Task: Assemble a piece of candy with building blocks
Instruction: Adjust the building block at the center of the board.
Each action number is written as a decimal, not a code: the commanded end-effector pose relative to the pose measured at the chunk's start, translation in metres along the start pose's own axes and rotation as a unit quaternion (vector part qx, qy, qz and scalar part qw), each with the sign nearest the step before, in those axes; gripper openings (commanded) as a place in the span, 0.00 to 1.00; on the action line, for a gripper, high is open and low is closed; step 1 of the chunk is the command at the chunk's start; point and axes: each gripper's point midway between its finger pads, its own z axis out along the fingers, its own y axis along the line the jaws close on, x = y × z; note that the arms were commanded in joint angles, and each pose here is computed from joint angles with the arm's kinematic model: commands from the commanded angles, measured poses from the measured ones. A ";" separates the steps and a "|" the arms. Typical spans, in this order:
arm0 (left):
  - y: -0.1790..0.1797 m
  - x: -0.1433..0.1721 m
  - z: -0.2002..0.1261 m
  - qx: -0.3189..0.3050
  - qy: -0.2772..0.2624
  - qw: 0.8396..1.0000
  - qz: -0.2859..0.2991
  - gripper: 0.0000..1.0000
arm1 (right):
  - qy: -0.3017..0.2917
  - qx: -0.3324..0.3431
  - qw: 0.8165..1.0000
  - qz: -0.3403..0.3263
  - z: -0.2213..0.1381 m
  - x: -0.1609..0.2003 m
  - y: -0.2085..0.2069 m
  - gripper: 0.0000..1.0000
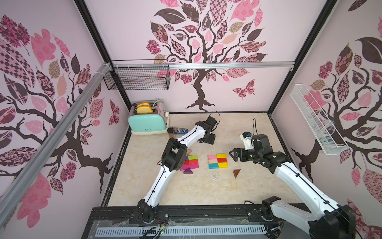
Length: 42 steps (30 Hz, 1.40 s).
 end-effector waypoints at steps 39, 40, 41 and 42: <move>-0.058 0.021 0.001 0.341 0.058 0.931 -0.116 0.24 | -0.025 0.006 1.000 0.015 -0.013 -0.013 0.001 0.97; -0.059 0.021 0.002 0.344 0.060 0.930 -0.117 0.25 | -0.024 0.006 1.000 0.015 -0.012 -0.012 0.000 0.97; -0.060 0.022 0.003 0.346 0.063 0.929 -0.119 0.26 | -0.025 0.006 1.000 0.014 -0.012 -0.013 0.000 0.97; -0.060 0.022 0.003 0.346 0.064 0.928 -0.120 0.27 | -0.024 0.007 1.000 0.014 -0.011 -0.012 0.000 0.97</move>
